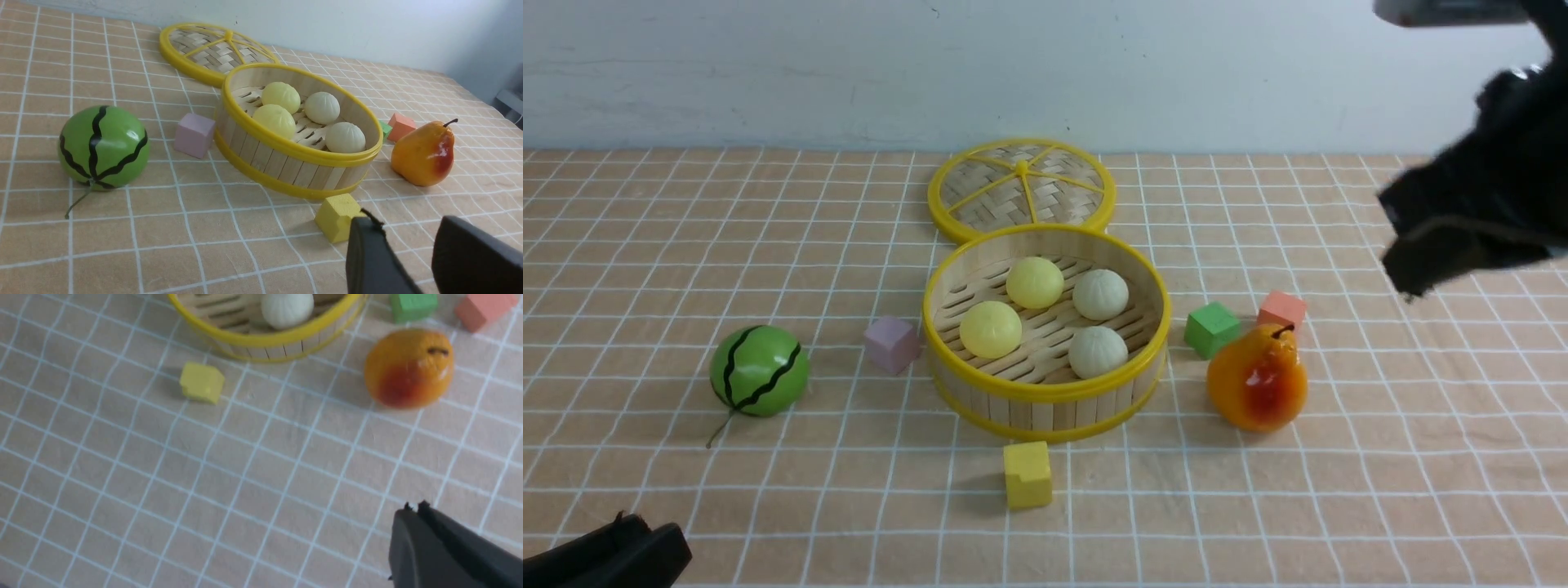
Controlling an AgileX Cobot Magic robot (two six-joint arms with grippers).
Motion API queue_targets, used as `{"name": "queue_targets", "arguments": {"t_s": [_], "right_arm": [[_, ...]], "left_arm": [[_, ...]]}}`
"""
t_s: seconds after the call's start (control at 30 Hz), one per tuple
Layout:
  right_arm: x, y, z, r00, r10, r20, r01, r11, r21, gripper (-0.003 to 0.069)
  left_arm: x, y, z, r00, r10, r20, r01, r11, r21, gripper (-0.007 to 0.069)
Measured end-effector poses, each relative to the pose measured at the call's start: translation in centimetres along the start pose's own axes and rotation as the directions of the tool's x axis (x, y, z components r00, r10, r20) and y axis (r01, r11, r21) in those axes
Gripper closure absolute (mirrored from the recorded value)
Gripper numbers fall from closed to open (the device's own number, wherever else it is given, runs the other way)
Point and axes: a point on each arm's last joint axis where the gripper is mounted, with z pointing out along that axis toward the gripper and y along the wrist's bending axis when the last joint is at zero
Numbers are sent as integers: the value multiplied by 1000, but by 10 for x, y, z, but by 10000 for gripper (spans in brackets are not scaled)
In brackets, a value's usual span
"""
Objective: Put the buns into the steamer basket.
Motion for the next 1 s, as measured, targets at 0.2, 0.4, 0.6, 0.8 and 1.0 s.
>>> {"name": "queue_targets", "arguments": {"t_s": [0.2,0.4,0.6,0.8,1.0], "right_arm": [[44,2,-29,999,-2,52,2,1000,-5,670],[62,6,-58,989,-16,146,18,1000,-15,669],[97,-7,-69,958,-16,288,-3,998,66,669],[185,-41,-3,787,7,617,-162,967,196,669],[261,-62,78,729,-22,684,-229,934,274,669]], "left_arm": [[0,0,0,1000,0,0,0,1000,0,389],[0,0,0,1000,0,0,0,1000,0,388],[0,0,0,1000,0,0,0,1000,0,388],[0,0,0,1000,0,0,0,1000,0,388],[0,0,0,1000,0,0,0,1000,0,388]]}}
